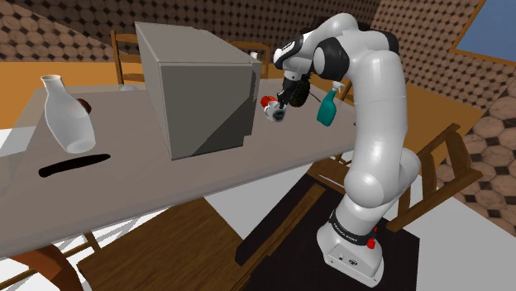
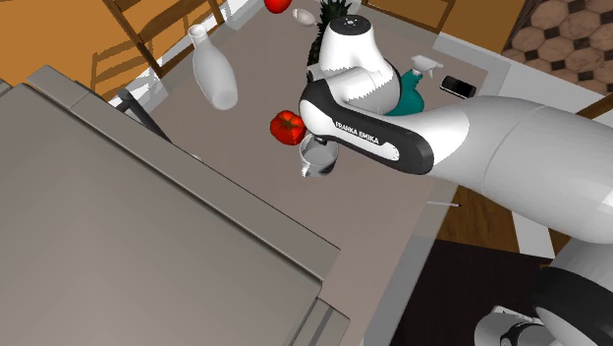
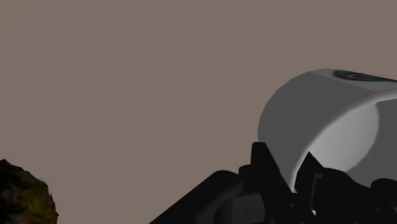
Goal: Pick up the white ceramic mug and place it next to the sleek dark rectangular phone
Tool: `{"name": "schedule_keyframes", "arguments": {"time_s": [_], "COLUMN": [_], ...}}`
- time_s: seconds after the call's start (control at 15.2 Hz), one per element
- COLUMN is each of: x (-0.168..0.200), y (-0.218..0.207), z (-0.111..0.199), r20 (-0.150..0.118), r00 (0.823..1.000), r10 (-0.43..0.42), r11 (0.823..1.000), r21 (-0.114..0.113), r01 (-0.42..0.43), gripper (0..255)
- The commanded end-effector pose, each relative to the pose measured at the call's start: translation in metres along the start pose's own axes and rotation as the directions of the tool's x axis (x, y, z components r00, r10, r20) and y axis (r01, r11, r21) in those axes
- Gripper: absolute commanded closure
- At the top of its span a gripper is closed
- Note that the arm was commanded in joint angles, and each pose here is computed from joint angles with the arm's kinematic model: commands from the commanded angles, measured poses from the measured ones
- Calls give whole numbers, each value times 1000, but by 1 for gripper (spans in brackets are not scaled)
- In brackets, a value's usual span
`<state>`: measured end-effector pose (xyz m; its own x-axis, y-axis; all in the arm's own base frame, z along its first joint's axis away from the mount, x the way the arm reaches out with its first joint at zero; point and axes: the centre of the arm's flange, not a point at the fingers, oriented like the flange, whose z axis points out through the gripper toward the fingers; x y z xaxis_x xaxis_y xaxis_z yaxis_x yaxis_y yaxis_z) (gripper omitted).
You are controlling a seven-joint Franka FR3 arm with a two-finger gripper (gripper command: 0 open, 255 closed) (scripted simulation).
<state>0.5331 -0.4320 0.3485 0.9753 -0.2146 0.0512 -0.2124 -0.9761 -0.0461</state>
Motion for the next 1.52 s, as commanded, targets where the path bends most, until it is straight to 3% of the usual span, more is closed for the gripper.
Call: {"name": "schedule_keyframes", "arguments": {"time_s": [0.0, 0.4, 1.45], "x": [0, 0, 4], "y": [0, 0, -4], "z": [0, 0, -84], "r20": [0, 0, 0], "r00": [1000, 1000, 1000], "r10": [0, 0, 0], "r11": [1000, 1000, 1000], "r21": [0, 0, 0], "r01": [0, 0, 0], "gripper": [255, 255, 255]}}
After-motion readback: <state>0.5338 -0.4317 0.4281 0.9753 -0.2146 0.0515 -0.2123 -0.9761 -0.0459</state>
